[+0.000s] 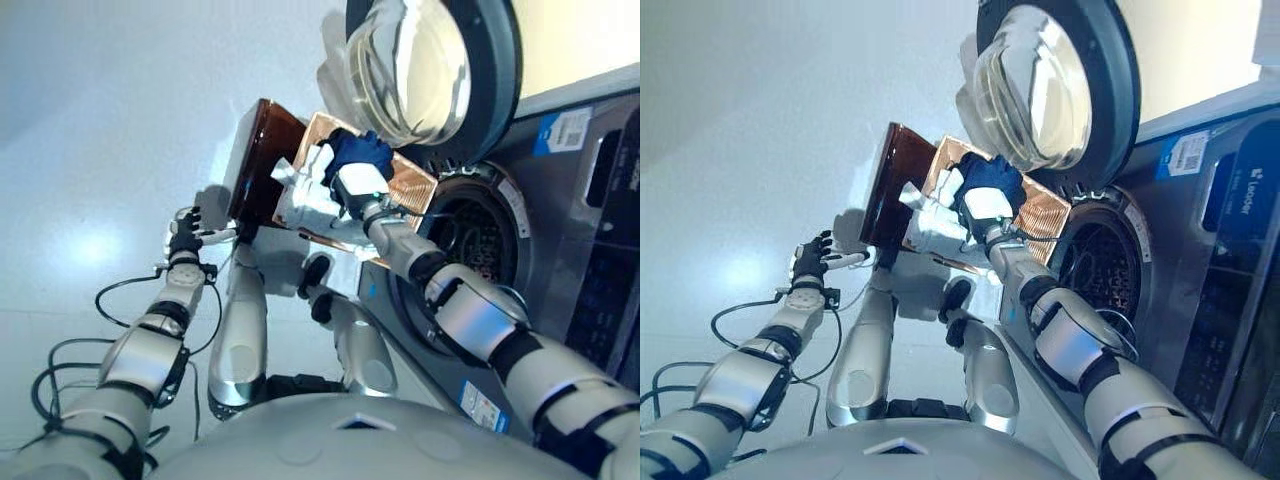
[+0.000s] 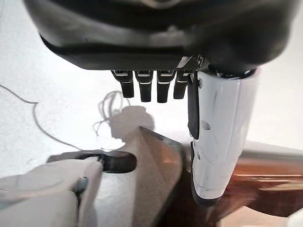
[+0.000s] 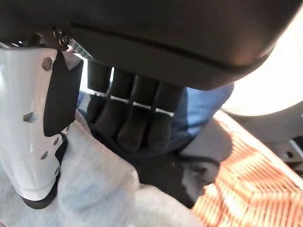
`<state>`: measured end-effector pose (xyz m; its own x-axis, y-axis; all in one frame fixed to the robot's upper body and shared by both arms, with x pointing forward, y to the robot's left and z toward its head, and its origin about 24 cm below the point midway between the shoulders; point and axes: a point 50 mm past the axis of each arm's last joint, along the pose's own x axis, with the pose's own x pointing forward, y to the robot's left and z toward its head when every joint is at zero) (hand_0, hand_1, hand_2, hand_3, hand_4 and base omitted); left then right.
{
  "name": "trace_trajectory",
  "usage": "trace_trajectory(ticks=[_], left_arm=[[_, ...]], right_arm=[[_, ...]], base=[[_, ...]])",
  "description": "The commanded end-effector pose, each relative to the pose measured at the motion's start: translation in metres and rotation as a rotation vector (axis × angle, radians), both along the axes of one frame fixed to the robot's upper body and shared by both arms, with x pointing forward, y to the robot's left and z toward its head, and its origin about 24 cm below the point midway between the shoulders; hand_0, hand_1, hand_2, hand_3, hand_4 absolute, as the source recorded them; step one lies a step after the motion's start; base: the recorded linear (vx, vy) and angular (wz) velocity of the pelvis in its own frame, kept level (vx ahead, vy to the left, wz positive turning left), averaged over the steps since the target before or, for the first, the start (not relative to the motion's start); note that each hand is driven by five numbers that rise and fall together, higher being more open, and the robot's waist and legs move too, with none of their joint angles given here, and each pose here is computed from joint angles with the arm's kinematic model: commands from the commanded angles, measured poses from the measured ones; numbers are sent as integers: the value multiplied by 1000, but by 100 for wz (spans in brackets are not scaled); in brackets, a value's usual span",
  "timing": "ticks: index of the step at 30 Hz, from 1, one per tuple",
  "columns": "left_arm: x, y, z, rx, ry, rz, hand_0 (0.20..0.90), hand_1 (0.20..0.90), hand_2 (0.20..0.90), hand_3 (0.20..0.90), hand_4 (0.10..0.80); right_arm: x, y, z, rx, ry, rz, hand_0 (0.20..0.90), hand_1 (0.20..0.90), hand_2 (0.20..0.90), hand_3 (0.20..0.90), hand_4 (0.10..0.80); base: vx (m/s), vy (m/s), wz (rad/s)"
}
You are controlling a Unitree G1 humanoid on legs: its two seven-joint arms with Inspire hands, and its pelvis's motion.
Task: Pick up the clothes and place them into the washing machine
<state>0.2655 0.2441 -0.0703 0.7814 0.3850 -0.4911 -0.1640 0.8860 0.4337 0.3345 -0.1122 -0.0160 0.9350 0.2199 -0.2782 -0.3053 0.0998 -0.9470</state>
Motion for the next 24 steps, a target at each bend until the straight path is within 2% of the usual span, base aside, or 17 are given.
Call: trace_trajectory(ticks=[1,8,13,24], left_arm=[[0,2,1,22,-15,7,900,900,900,900,800],[-8,1,-6,10,9,7,900,900,900,900,800],[-19,7,-13,14,40,28,900,900,900,900,800],[-42,11,-26,-11,92,65,900,900,900,900,800]], right_arm=[[14,-14,18,75,-63,-69,200,200,200,200,300],[16,-39,23,159,-76,-189,200,200,200,200,300],[21,-57,32,231,-117,-268,200,200,200,200,300],[27,-75,61,411,-245,-318,200,200,200,200,300]], base=[[25,21,-10],[12,9,-9],[8,15,-4],[0,20,-11]])
